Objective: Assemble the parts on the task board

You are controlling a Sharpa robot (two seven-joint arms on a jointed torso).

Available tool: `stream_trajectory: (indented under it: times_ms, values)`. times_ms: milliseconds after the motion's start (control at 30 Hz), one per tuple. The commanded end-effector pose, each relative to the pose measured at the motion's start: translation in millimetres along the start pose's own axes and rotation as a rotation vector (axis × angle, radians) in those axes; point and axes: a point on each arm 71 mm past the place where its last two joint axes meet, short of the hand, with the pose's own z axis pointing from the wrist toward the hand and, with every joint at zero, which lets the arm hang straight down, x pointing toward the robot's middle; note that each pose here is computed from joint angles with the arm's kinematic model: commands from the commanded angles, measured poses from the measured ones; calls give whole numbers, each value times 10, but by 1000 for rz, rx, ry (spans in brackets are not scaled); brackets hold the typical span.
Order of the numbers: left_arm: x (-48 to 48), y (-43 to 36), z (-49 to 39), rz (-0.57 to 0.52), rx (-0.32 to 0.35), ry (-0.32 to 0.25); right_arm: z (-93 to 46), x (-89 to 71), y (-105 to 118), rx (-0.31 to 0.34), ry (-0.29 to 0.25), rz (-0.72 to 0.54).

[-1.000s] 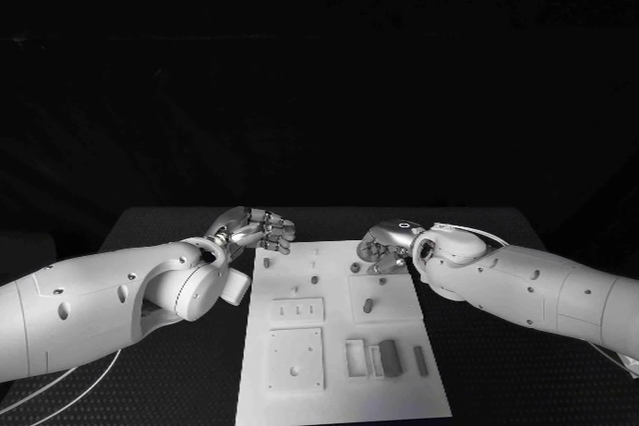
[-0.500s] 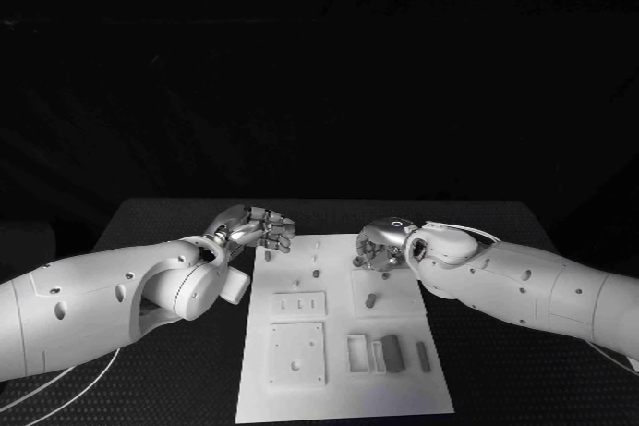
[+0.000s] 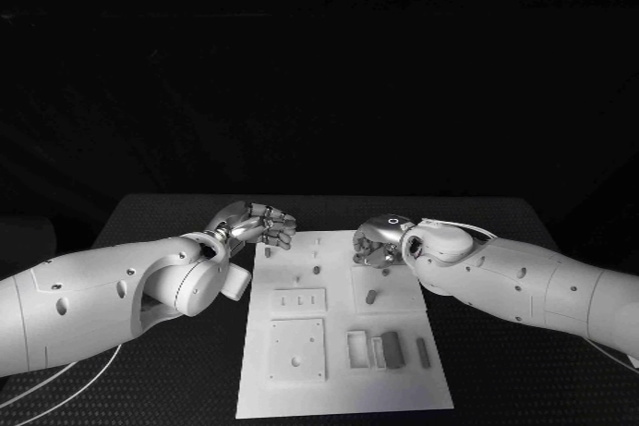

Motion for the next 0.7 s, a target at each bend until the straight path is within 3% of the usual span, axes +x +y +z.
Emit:
stream_trajectory:
  times_ms: [33,200,400,700]
  values:
    - [13,-16,4,-2,12,7,0,5,24,5,6,-42]
    - [-6,-10,4,-9,8,1,-19,-21,13,16,-32,-66]
    - [-32,-4,8,-10,6,-8,-16,-5,40,2,-9,-67]
    - [-31,-4,8,-12,6,-6,-7,-9,64,-8,-19,-75]
